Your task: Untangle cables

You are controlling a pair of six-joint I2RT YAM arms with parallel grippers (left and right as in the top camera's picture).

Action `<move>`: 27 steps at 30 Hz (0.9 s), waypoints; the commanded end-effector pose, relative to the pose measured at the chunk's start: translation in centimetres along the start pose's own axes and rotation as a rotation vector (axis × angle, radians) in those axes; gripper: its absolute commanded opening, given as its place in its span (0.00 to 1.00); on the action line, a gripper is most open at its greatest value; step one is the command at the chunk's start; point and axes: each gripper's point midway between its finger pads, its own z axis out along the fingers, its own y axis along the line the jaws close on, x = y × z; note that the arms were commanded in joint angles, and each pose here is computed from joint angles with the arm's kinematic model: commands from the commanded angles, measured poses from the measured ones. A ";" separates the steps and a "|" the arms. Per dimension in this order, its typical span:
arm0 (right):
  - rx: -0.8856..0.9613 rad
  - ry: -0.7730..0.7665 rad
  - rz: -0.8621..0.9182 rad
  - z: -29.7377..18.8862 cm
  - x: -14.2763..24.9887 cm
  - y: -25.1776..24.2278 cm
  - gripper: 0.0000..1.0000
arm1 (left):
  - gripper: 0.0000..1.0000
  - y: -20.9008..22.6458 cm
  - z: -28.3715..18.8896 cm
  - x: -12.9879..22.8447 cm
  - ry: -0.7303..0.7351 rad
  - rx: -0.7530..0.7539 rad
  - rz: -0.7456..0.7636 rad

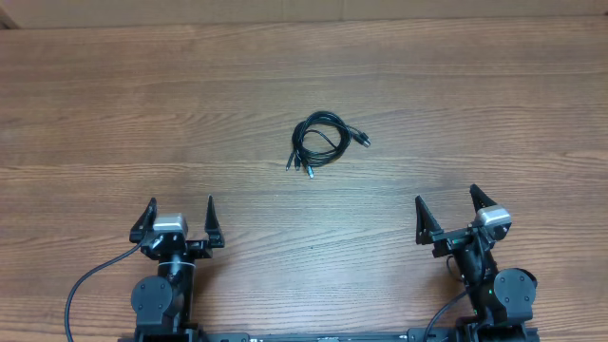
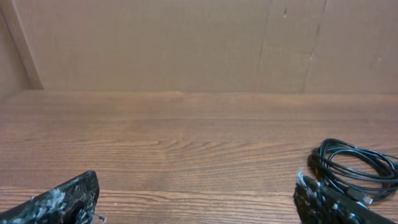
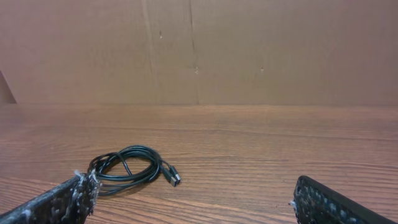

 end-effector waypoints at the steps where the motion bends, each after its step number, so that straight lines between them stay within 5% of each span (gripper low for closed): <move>1: -0.007 -0.003 0.002 0.0 0.2 0.1 1.00 | 1.00 0.0 0.0 0.1 -0.006 0.000 0.013; 27: -0.007 -0.003 0.002 0.0 0.2 0.1 1.00 | 1.00 -1.2 -0.1 0.7 0.020 0.071 0.014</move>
